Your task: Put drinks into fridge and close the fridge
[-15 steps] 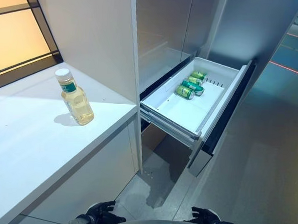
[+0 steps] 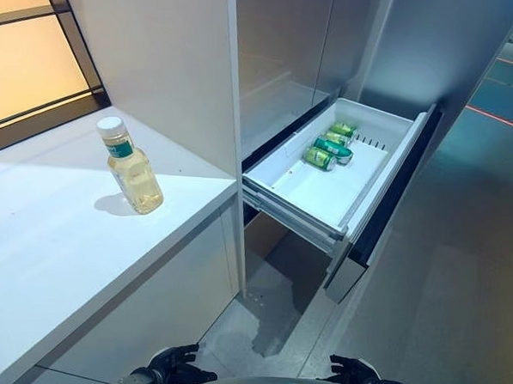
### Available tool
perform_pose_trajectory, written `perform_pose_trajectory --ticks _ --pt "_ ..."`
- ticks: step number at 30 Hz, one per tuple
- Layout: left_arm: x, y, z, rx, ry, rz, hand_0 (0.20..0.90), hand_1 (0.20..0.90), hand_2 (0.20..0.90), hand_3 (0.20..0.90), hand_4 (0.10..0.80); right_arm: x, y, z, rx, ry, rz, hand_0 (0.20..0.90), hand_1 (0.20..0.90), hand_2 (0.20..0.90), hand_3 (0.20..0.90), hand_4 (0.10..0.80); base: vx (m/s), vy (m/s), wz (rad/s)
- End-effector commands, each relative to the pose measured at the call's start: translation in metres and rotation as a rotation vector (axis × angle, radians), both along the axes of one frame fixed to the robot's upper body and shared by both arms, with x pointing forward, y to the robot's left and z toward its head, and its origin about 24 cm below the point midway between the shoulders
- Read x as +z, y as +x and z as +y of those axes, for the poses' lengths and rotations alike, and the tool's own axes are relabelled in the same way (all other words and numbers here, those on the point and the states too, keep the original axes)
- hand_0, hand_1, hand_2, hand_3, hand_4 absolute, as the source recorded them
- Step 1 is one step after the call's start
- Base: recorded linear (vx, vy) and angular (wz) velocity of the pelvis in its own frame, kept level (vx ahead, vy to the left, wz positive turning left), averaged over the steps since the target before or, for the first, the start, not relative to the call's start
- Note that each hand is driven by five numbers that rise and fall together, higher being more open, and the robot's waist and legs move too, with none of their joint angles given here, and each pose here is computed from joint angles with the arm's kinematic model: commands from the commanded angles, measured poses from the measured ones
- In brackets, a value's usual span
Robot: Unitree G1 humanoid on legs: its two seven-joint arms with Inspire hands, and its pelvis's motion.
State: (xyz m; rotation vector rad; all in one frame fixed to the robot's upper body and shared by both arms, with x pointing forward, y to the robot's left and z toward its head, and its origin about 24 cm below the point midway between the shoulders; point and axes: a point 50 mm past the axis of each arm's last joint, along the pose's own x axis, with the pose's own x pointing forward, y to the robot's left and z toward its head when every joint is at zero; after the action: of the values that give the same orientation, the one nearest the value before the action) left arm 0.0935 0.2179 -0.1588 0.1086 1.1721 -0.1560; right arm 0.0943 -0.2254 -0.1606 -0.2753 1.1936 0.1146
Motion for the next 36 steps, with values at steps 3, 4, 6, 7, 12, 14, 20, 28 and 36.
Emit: perform_pose_trajectory --ticks 3,4,6,7,12,14,20,28,36 --pt "0.009 0.035 -0.006 -0.174 0.021 -0.096 0.9 0.9 0.9 0.9 0.8 0.004 0.017 0.001 0.095 -0.014 -0.022 0.9 0.9 0.9 0.9 0.8 0.0 0.0 0.0" --pt "0.01 0.038 -0.007 -0.213 0.02 -0.079 0.9 0.9 0.9 0.9 0.8 0.004 0.018 0.001 0.105 -0.016 -0.022 0.9 0.9 0.9 0.9 0.8 0.0 0.0 0.0" --pt "0.011 0.041 -0.007 -0.269 0.027 -0.065 0.9 0.9 0.9 0.9 0.8 0.005 0.02 0.0 0.114 -0.017 -0.021 0.9 0.9 0.9 0.9 0.8 0.0 0.0 0.0" --pt "0.012 0.045 -0.008 -0.327 0.034 -0.051 0.9 0.9 0.9 0.9 0.8 0.005 0.021 0.0 0.127 -0.019 -0.019 0.9 0.9 0.9 0.9 0.8 0.0 0.0 0.0" --pt "0.019 0.064 -0.014 -0.54 0.059 -0.021 0.9 0.9 0.9 0.9 0.8 0.007 0.025 0.0 0.16 -0.023 -0.013 0.9 0.9 0.9 0.9 0.8 0.012 0.013 -0.04" --pt "0.024 0.074 -0.018 -0.598 0.059 -0.022 0.9 0.9 0.9 0.9 0.8 0.007 0.027 0.001 0.169 -0.025 -0.014 0.9 0.9 0.9 0.9 0.8 0.01 0.013 -0.07" --pt "0.067 0.132 -0.041 -0.68 -0.095 -0.16 0.9 0.9 0.9 0.9 0.8 0.009 0.033 0.001 0.185 -0.036 -0.012 0.9 0.9 0.9 0.9 0.8 0.002 0.011 -0.07" --pt "0.229 0.208 -0.065 -0.785 -0.435 -0.614 0.9 0.9 0.9 0.9 0.8 0.007 0.019 -0.004 0.157 -0.056 -0.009 0.9 0.9 0.9 0.9 0.8 -0.01 0.003 -0.03" --pt "0.355 0.199 -0.088 -0.932 -0.613 -1.186 0.9 0.9 0.9 0.9 0.8 0.001 -0.002 -0.003 0.153 -0.063 0.008 0.9 0.9 0.9 0.9 0.8 0.025 -0.001 0.08"
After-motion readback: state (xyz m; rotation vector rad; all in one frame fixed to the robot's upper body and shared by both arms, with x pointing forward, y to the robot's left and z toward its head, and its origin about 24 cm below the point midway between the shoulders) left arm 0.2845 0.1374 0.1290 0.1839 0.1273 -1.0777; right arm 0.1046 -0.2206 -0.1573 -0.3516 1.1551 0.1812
